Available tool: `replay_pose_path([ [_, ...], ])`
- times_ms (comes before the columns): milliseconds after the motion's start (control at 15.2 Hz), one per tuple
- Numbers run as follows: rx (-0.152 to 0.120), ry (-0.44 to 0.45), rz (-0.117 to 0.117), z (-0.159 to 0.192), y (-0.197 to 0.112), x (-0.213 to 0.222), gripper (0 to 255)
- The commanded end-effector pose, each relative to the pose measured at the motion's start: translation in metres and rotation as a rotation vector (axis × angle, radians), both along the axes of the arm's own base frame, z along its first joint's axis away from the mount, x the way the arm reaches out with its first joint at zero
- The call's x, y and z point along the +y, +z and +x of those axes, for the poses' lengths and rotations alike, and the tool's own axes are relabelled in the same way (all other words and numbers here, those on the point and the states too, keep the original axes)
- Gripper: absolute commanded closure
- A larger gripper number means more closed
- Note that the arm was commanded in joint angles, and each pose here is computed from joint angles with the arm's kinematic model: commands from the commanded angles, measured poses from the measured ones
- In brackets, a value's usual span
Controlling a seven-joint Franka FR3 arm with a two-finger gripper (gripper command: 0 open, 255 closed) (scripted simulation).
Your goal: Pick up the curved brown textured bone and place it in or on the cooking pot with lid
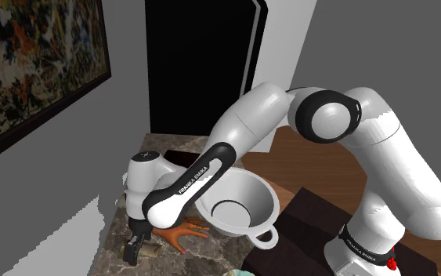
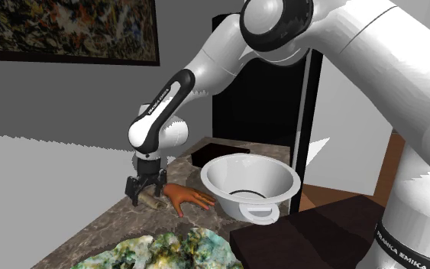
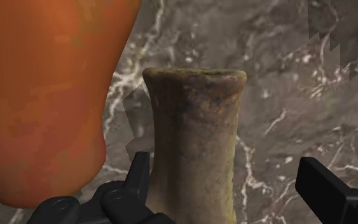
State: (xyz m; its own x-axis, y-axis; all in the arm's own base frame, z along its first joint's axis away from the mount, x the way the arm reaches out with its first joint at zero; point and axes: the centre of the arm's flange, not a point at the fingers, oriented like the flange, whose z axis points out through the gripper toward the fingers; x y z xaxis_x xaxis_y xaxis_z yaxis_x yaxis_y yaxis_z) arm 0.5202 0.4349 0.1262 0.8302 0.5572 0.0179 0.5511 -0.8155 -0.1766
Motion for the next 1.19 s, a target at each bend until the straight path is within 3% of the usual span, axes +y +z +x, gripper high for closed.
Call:
replay_pose_path([
  [0,0.000,-0.001,0.000,-0.0011,-0.0081,0.0012,0],
  [528,0.000,-0.001,0.000,-0.0011,-0.0081,0.0012,0],
  [594,0.000,-0.001,0.000,-0.0011,-0.0081,0.0012,255],
  [1122,0.000,-0.001,0.000,-0.0010,-0.0081,0.0012,255],
])
